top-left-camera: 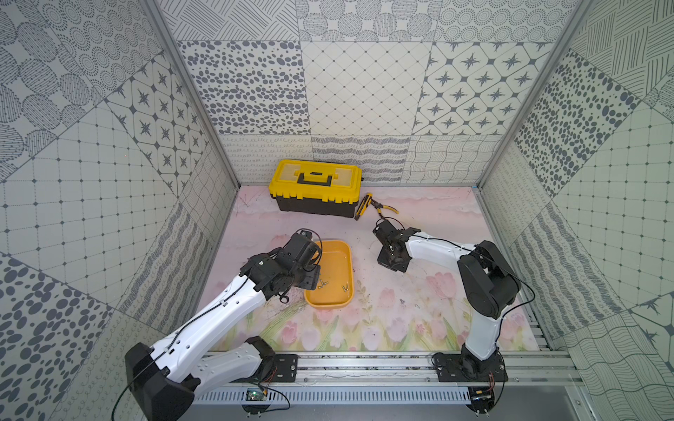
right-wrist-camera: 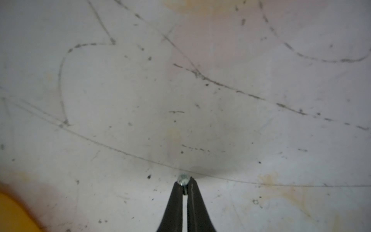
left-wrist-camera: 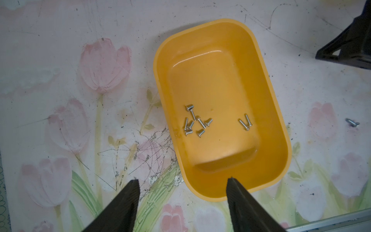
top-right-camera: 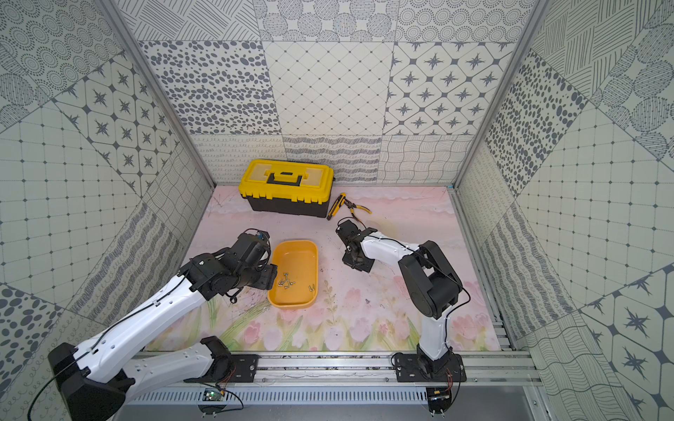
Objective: Put the screws on the desktop into the storage box
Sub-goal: Pick up the screw from the center of the board, then place the screw in the storage box, then pick up the screw from the center of the board.
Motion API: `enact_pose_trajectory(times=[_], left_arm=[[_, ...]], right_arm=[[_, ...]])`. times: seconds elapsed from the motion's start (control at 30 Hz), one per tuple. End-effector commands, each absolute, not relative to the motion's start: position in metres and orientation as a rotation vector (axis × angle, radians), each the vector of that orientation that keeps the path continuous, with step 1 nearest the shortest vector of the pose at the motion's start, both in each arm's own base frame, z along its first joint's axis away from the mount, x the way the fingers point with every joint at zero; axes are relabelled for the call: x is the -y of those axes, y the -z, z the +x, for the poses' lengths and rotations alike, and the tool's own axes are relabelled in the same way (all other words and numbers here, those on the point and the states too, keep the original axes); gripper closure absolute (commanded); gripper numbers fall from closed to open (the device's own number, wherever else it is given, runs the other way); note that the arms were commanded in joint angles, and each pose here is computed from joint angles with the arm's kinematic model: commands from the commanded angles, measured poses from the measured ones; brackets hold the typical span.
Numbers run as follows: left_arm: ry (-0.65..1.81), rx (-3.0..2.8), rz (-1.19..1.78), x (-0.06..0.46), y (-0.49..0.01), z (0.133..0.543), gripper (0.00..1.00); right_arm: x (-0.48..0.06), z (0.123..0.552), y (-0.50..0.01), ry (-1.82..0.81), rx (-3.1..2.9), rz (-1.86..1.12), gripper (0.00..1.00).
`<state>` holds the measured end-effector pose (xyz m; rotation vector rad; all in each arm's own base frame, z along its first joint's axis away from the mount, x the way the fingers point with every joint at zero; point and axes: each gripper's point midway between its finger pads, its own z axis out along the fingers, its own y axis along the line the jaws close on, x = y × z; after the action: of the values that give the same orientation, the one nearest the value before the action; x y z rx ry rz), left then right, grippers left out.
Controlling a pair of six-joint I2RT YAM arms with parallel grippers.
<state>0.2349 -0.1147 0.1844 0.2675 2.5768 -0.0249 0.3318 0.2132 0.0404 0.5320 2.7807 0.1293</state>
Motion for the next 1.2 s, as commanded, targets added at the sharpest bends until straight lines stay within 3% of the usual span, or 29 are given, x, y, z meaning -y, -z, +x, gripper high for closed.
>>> enact_pose_trajectory(times=[0.0, 0.2, 0.47, 0.6, 0.67, 0.73, 0.9, 1.17], left_arm=[[-0.02, -2.57, 0.268, 0.109, -0.184, 0.237, 0.27], [-0.137, -2.565, 0.211, 0.093, -0.184, 0.24, 0.27], [-0.142, -2.554, 0.194, 0.09, -0.186, 0.241, 0.27], [-0.152, -2.561, 0.191, 0.089, -0.185, 0.242, 0.27], [-0.139, -2.559, 0.194, 0.091, -0.186, 0.241, 0.27], [-0.121, -2.553, 0.201, 0.093, -0.187, 0.241, 0.27], [-0.103, -2.546, 0.204, 0.094, -0.188, 0.241, 0.27], [0.165, -2.54, 0.316, 0.13, -0.192, 0.234, 0.31]], right_arm=[[-0.254, 0.345, -0.096, -0.363, -2.64, 0.227, 1.0], [-0.343, 0.319, -0.157, -0.765, -2.465, -0.197, 1.0], [-0.427, 0.286, -0.144, -0.913, -2.489, -0.439, 1.0], [-0.427, 0.289, -0.148, -0.883, -2.473, -0.441, 0.57], [-0.42, 0.29, -0.158, -0.858, -2.439, -0.45, 0.4], [-0.408, 0.293, -0.172, -0.85, -2.406, -0.439, 0.37], [-0.341, 0.307, -0.193, -0.828, -2.371, -0.3, 0.39], [-0.16, 0.318, -0.144, -0.599, -2.393, 0.161, 0.45]])
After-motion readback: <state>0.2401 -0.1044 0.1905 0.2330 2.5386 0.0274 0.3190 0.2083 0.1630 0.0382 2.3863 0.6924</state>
